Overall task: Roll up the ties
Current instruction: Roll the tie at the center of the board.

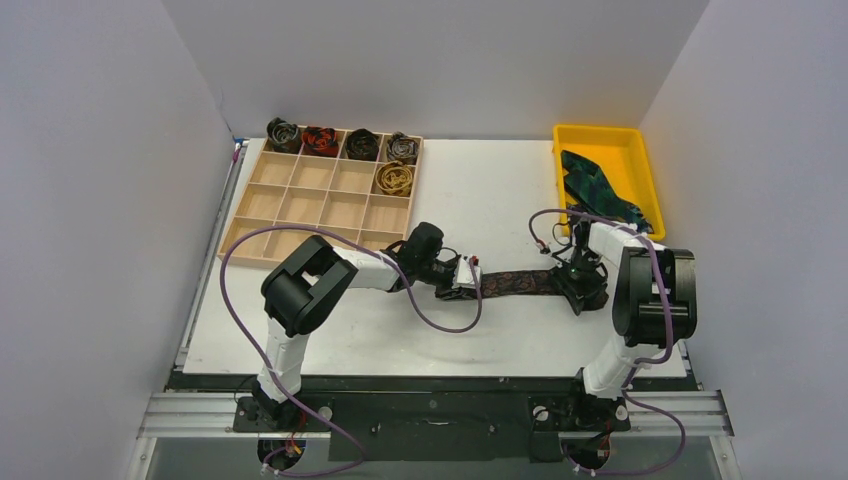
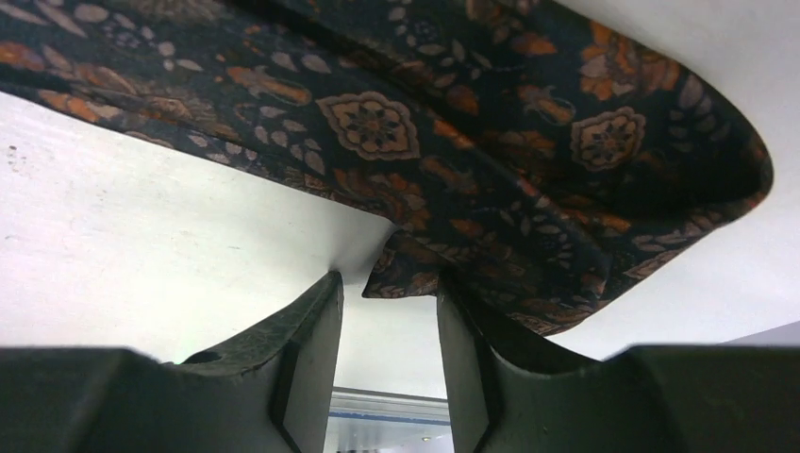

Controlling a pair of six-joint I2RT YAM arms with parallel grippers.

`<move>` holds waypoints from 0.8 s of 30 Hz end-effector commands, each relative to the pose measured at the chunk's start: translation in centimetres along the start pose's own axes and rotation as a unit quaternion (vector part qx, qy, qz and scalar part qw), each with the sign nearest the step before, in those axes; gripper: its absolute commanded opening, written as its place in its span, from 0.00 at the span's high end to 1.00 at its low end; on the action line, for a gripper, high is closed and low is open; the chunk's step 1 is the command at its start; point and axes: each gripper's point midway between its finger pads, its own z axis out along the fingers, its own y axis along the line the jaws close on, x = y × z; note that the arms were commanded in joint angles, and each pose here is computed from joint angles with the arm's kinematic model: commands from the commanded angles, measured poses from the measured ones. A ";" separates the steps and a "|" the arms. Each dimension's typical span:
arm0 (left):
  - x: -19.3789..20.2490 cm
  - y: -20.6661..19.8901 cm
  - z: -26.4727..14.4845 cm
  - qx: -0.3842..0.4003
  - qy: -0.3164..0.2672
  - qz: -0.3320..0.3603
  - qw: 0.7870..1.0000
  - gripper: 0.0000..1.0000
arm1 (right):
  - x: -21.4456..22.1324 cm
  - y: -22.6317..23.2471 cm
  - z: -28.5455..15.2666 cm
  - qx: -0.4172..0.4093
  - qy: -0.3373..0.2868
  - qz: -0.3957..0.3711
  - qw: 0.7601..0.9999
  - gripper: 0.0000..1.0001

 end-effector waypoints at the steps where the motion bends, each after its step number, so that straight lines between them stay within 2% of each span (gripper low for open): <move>1: 10.8 -7.5 -2.2 0.061 0.174 -0.136 0.973 0.95 | -2.1 -1.7 1.3 0.044 -0.029 0.038 0.998 0.62; 3: 10.8 -7.5 -2.2 0.062 0.174 -0.137 0.973 0.95 | -2.1 -1.5 1.7 0.033 -0.023 0.040 0.998 0.65; 5: 10.7 -7.5 -2.2 0.062 0.174 -0.137 0.973 0.95 | -2.1 -1.1 2.3 0.007 -0.018 0.047 0.999 0.73; 6: 10.7 -7.5 -2.2 0.063 0.174 -0.136 0.973 0.95 | -2.3 -1.1 2.4 -0.005 -0.017 0.053 0.998 0.85; 8: 10.7 -7.5 -2.2 0.062 0.174 -0.136 0.973 0.95 | -2.1 -1.4 2.3 -0.022 -0.013 0.073 0.997 1.00; 11: 10.7 -7.6 -2.2 0.063 0.173 -0.136 0.973 0.95 | -1.5 -3.0 0.9 -0.023 -0.023 0.106 0.994 1.00; 14: 10.7 -7.6 -2.3 0.063 0.174 -0.135 0.973 0.95 | -1.3 -5.4 -1.9 -0.003 -0.061 0.147 0.987 1.00; 19: 10.8 -8.0 -2.2 0.071 0.175 -0.130 0.973 0.95 | -0.3 -11.6 -6.5 0.028 -0.133 0.256 0.957 1.00; 20: 10.8 -8.1 -2.2 0.073 0.176 -0.130 0.973 0.95 | 0.0 -12.2 -6.9 0.030 -0.134 0.266 0.954 0.92; 21: 10.7 -8.1 -2.2 0.074 0.175 -0.129 0.973 0.95 | -0.3 -13.0 -7.8 0.040 -0.145 0.270 0.951 0.75; 24: 10.6 -8.2 -2.3 0.077 0.174 -0.128 0.973 0.95 | -1.0 -13.6 -10.1 0.044 -0.180 0.269 0.945 0.43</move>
